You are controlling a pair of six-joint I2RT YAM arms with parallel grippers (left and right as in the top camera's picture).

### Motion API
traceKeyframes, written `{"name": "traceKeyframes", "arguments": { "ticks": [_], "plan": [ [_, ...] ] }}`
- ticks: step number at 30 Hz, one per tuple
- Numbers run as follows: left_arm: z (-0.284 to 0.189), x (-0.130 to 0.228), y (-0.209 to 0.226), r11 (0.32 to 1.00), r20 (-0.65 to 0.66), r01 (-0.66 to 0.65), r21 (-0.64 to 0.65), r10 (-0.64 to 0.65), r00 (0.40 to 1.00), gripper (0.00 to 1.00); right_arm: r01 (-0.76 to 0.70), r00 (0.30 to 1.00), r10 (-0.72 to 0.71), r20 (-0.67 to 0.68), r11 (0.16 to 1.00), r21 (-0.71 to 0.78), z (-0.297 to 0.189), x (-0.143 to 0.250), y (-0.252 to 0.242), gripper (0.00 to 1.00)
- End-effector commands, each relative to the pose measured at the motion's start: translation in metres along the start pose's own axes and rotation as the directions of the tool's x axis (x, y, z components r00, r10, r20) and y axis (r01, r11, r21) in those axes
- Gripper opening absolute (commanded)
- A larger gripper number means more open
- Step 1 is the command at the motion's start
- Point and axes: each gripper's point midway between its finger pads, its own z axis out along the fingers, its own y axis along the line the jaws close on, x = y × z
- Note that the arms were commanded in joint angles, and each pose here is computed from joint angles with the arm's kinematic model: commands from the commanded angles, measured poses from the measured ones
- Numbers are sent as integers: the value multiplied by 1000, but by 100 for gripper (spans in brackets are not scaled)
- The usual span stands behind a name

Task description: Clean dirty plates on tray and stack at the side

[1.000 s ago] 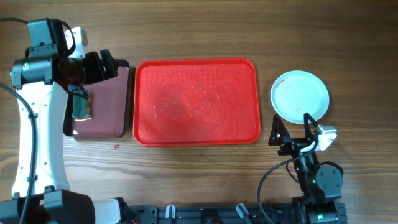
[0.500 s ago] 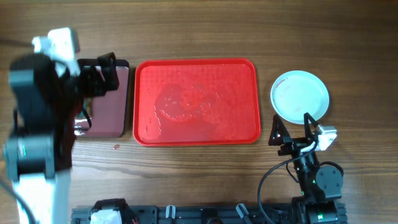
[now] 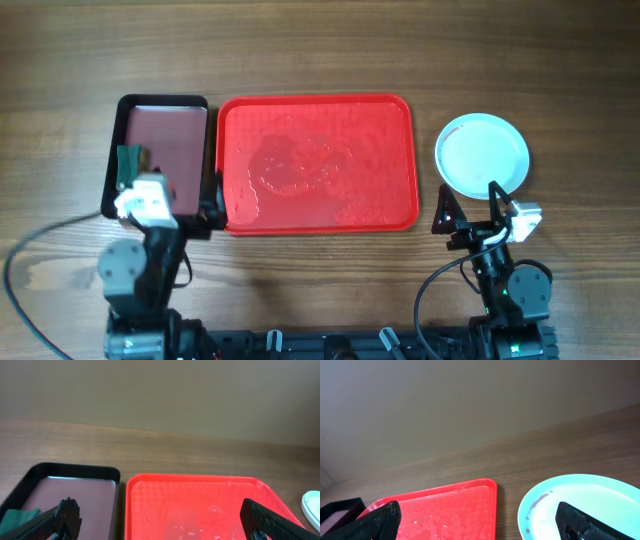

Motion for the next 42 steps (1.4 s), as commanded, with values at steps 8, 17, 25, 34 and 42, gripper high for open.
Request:
{"name": "traceKeyframes", "arguments": {
  "ticks": [8,17,25,34,42],
  "plan": [
    [-12,29,-1,1000,149,-12,23,9,989,100,17,1000,-17,11,1000,-4,-1,-2,1,100],
    [-7,55,8,1000,74,5,-11,-4,997,100,17,1000,-17,11,1000,-4,-1,-2,1,100],
    [-7,55,8,1000,75,4,-12,-4,997,100,17,1000,-17,12,1000,-4,-1,-2,1,100],
    [-7,55,8,1000,75,5,-12,-4,997,100,17,1000,-17,11,1000,-4,-1,-2,1,100],
    [-7,55,8,1000,75,4,-12,-4,997,100,17,1000,-17,11,1000,-4,-1,-2,1,100]
  ]
}}
